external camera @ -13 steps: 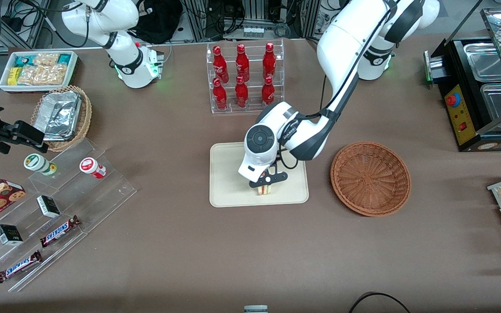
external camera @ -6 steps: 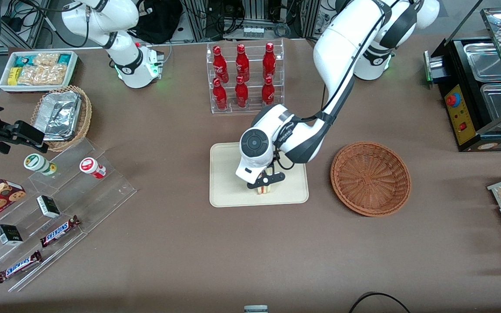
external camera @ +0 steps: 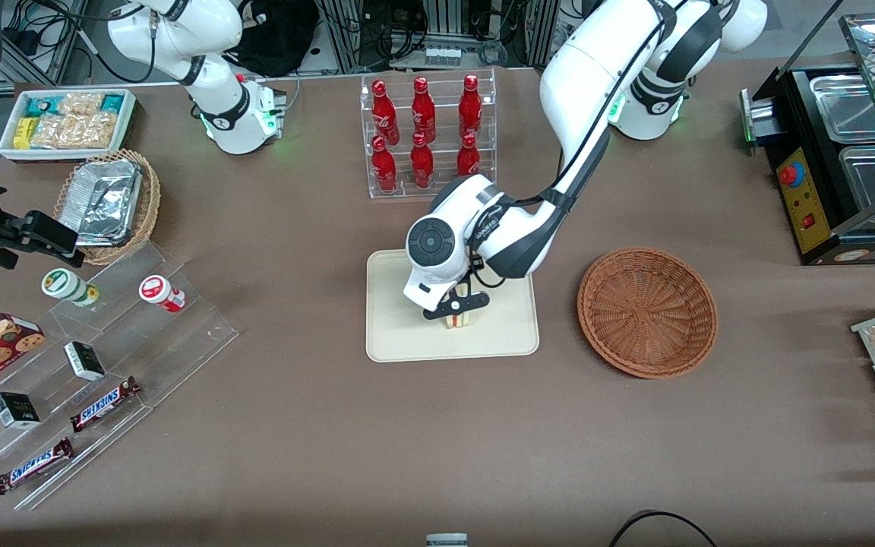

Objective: Place sandwich from basket to tray
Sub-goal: 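Lower the sandwich onto the tray and open the left gripper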

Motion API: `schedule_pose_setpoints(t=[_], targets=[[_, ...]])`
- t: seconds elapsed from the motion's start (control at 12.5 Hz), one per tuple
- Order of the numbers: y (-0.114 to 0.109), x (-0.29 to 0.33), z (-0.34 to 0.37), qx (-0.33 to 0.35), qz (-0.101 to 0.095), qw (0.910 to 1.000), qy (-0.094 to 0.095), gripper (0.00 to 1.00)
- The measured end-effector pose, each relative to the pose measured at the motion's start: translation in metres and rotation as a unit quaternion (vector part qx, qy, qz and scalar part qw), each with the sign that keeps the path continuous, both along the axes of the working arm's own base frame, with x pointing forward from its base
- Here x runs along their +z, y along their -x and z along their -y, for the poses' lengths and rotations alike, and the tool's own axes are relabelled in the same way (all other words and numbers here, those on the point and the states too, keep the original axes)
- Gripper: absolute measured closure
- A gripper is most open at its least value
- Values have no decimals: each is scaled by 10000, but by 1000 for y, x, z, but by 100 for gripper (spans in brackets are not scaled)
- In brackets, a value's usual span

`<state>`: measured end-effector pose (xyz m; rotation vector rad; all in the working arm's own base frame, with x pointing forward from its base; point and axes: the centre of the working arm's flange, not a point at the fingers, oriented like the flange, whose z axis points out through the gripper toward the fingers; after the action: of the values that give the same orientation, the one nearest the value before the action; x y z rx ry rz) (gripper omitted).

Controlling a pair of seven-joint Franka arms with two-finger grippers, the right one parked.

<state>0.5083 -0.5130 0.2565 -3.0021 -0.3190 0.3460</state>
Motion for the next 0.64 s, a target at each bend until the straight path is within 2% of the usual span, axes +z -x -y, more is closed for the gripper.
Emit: schedule_pose_setpoints(t=[0.32,0.48,0.64], targets=[[-5,6,0,39,61,10000,39,19],[-14,36,2,84,255,9994,199,0],[-26,79,-12,188,366,9989,219,0]])
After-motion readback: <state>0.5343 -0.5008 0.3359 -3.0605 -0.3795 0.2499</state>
